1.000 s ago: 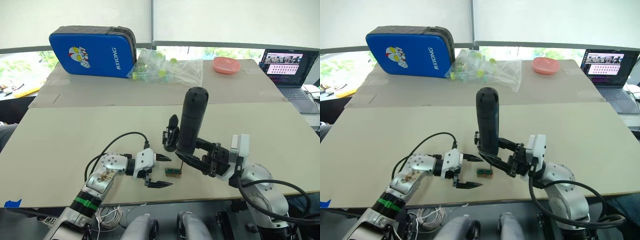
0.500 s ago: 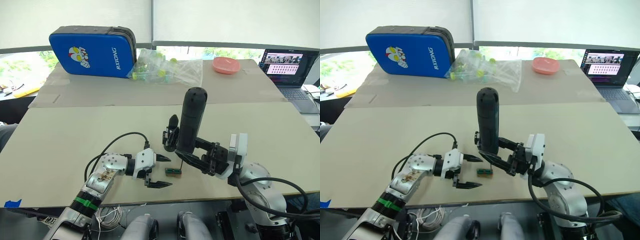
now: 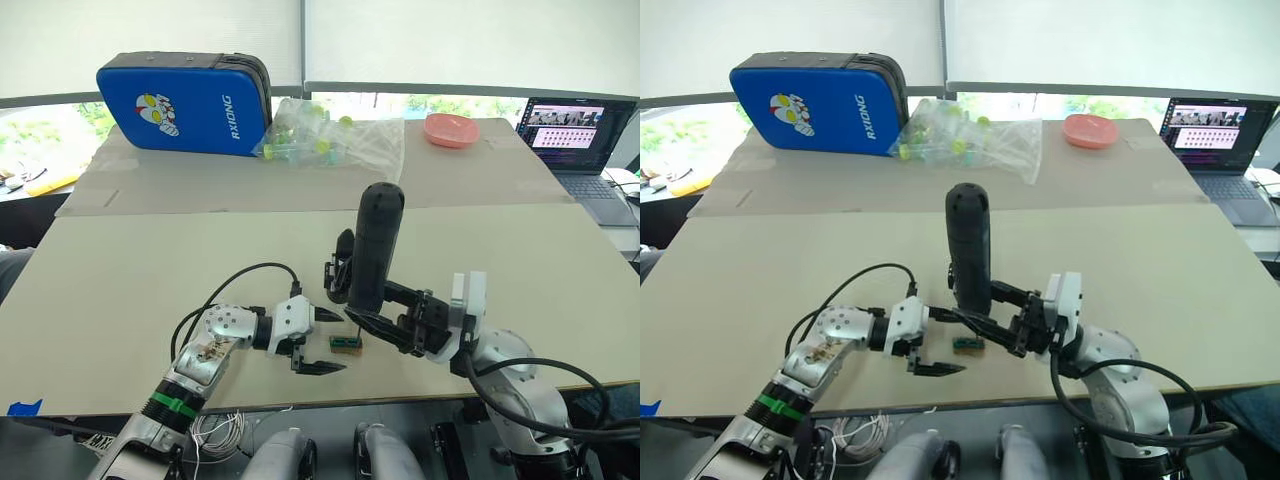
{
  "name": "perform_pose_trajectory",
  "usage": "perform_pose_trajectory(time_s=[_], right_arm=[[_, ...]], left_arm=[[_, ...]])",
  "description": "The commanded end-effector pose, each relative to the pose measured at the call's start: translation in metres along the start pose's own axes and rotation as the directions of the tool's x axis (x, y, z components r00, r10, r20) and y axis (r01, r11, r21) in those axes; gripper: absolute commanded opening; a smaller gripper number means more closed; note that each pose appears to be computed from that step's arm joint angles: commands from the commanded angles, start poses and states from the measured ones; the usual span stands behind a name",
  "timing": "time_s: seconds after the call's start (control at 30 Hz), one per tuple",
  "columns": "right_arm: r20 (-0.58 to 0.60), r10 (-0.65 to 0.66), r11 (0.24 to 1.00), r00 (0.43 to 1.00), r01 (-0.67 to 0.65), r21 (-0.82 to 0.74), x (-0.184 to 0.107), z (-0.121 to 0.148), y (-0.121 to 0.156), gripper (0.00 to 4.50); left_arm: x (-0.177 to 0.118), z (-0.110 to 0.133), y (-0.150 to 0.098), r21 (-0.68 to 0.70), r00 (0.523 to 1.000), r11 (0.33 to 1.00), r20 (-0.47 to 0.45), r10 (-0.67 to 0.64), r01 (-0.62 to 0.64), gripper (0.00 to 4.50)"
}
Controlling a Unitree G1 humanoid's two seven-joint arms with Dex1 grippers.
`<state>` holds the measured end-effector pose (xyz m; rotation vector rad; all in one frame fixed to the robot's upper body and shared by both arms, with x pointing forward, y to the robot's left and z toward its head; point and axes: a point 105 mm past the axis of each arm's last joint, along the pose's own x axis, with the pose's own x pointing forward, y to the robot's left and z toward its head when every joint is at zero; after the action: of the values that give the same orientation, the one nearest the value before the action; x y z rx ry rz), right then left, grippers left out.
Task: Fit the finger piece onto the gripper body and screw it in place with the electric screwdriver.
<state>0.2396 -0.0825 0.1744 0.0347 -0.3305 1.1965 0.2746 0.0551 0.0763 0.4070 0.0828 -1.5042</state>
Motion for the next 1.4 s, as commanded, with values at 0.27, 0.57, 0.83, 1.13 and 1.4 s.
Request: perform_pose_trajectory(time_s=[0.27, 0.57, 0.83, 1.13, 1.4], right_arm=[[0.069, 0.029, 0.995, 0.997, -0.022, -0.097, 0.0037, 0.0219, -0.0002, 1.9], [0.061, 0.028, 0.994, 0.998, -0.021, -0.11, 0.0007, 0.0254, -0.0038, 1.9], [0.058, 0.021, 0.995, 0.998, -0.015, -0.103, 0.0016, 0.0231, -0.005, 1.9], [0.047, 0.018, 0.995, 0.999, -0.013, -0.096, 0.0034, 0.0194, -0.0057, 1.9], [0.051, 0.017, 0.995, 0.999, -0.012, -0.098, 0.0038, 0.022, -0.0059, 1.9]], left_arm=[[0.0004, 0.008, 0.0006, 0.04, 1.0, 0.999, 0.015, -0.005, 0.004, 4.5], [0.0004, 0.0071, 0.002, 0.039, 1.0, 0.999, 0.012, -0.003, 0.003, 4.5], [0.001, 0.0077, 0.0022, 0.042, 1.0, 0.999, 0.014, -0.006, 0.005, 4.5], [0.0013, 0.0088, 0.0037, 0.043, 1.0, 0.999, 0.014, -0.004, 0.003, 4.5], [0.003, 0.0097, 0.0048, 0.048, 1.0, 0.999, 0.015, -0.006, 0.006, 4.5]])
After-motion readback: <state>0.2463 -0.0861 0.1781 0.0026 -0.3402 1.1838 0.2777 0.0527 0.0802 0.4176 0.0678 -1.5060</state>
